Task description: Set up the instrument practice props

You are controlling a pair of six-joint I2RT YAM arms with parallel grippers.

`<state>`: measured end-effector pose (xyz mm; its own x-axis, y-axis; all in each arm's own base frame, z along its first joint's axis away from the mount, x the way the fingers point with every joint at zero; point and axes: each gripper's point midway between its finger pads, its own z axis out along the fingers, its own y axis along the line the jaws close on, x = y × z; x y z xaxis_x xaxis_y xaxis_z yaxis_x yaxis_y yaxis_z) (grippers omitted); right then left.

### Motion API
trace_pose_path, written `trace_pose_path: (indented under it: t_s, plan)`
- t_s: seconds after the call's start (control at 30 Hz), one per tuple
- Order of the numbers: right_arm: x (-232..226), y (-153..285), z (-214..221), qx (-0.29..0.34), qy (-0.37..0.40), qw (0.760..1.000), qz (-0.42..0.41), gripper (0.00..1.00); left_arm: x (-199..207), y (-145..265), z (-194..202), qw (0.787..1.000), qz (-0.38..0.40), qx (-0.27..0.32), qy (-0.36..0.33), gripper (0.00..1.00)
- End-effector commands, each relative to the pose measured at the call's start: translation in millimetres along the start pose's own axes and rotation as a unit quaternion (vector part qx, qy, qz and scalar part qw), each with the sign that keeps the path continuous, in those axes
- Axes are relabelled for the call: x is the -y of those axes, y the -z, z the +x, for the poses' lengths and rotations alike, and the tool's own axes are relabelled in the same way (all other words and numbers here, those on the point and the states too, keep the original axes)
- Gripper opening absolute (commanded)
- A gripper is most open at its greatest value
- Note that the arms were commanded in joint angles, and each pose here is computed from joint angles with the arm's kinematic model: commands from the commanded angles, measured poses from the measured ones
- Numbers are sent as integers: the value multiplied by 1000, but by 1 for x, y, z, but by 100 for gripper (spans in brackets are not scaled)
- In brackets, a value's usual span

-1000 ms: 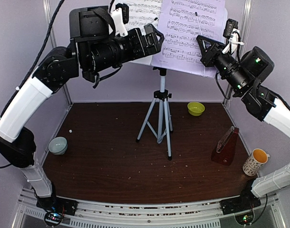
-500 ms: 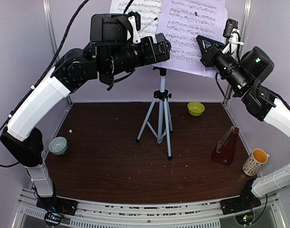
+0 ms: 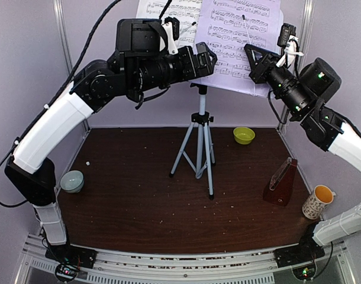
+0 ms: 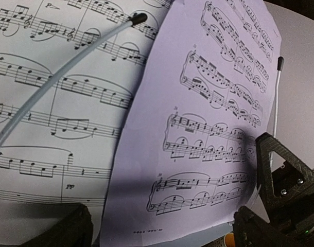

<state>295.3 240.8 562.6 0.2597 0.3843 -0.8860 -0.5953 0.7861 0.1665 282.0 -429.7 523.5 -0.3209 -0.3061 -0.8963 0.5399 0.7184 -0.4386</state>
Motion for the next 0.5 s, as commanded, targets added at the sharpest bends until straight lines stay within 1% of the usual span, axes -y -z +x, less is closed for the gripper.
trace_pose_path:
  t_s: [0.0,0.47]
  plan:
    - [-6,2,-21,25,0,1000,-9,0,15,0,-15,999,33,23,20,98]
    - [-8,3,-21,26,0,1000,-15,0,22,-8,-13,998,60,16,30,98]
